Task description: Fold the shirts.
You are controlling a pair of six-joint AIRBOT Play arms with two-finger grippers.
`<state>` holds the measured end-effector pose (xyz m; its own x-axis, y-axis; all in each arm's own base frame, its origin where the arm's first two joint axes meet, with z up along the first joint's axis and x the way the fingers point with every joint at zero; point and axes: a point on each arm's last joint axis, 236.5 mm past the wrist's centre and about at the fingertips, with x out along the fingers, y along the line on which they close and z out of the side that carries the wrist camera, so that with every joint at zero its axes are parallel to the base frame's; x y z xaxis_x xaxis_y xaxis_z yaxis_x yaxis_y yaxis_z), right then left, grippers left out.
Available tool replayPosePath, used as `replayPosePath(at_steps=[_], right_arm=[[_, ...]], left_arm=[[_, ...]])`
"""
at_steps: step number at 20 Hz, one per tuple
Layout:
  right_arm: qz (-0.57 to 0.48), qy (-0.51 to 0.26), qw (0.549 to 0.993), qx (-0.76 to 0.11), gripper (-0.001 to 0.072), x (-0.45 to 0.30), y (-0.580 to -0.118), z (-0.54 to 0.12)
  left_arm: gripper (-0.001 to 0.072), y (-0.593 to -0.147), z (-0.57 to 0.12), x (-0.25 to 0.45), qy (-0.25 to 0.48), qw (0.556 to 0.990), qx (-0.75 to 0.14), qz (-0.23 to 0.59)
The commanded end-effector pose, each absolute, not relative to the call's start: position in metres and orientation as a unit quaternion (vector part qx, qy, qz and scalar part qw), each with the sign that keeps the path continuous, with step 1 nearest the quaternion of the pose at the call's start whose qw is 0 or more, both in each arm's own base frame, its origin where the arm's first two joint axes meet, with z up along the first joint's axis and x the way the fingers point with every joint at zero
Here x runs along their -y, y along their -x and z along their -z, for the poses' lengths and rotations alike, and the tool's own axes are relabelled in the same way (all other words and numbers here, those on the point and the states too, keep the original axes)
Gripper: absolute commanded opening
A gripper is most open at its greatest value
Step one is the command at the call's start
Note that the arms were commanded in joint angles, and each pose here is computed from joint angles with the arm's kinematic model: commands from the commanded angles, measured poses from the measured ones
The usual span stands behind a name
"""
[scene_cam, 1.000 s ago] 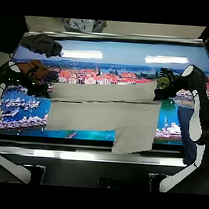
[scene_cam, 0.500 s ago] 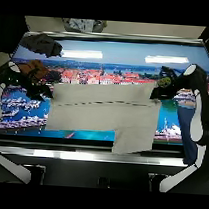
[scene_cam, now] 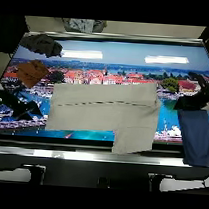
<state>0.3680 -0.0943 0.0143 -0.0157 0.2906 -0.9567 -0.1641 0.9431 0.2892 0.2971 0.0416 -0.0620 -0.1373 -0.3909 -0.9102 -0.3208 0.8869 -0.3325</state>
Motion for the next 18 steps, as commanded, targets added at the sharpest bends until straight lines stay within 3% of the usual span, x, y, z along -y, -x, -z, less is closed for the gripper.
replayPosePath(at_steps=[1,7,8,9,11,12,15,18], right_arm=[[-0.173,-0.053,0.699,-0.692,0.0608,0.088,-0.353,-0.006],[-0.167,-0.037,0.695,-0.699,0.0608,0.095,-0.348,-0.005],[-0.166,-0.035,0.69,-0.704,0.0608,0.096,-0.345,-0.005],[-0.168,-0.038,0.681,-0.712,0.0608,0.094,-0.338,-0.002],[-0.175,-0.048,0.665,-0.725,0.0608,0.082,-0.312,0.013],[-0.179,-0.055,0.656,-0.731,0.0613,0.073,-0.292,0.025],[-0.227,-0.108,0.66,-0.708,0.0662,0.02,-0.254,0.056],[-0.227,-0.156,0.657,-0.702,0.0609,-0.004,-0.239,0.081]], left_arm=[[0.0574,-0.259,0.1,-0.011,0.279,0.614,-0.737,0.034],[0.0562,-0.266,0.111,0.01,0.283,0.622,-0.729,0.04],[0.0412,-0.267,0.112,0.012,0.284,0.621,-0.73,0.038],[0.0342,-0.266,0.113,0.015,0.282,0.618,-0.732,0.042],[0.0106,-0.264,0.112,0.018,0.278,0.615,-0.736,0.05],[0.0031,-0.264,0.111,0.02,0.276,0.618,-0.734,0.058],[0.0032,-0.266,0.11,0.02,0.273,0.621,-0.732,0.065],[0.0031,-0.266,0.109,0.02,0.272,0.622,-0.731,0.065]])
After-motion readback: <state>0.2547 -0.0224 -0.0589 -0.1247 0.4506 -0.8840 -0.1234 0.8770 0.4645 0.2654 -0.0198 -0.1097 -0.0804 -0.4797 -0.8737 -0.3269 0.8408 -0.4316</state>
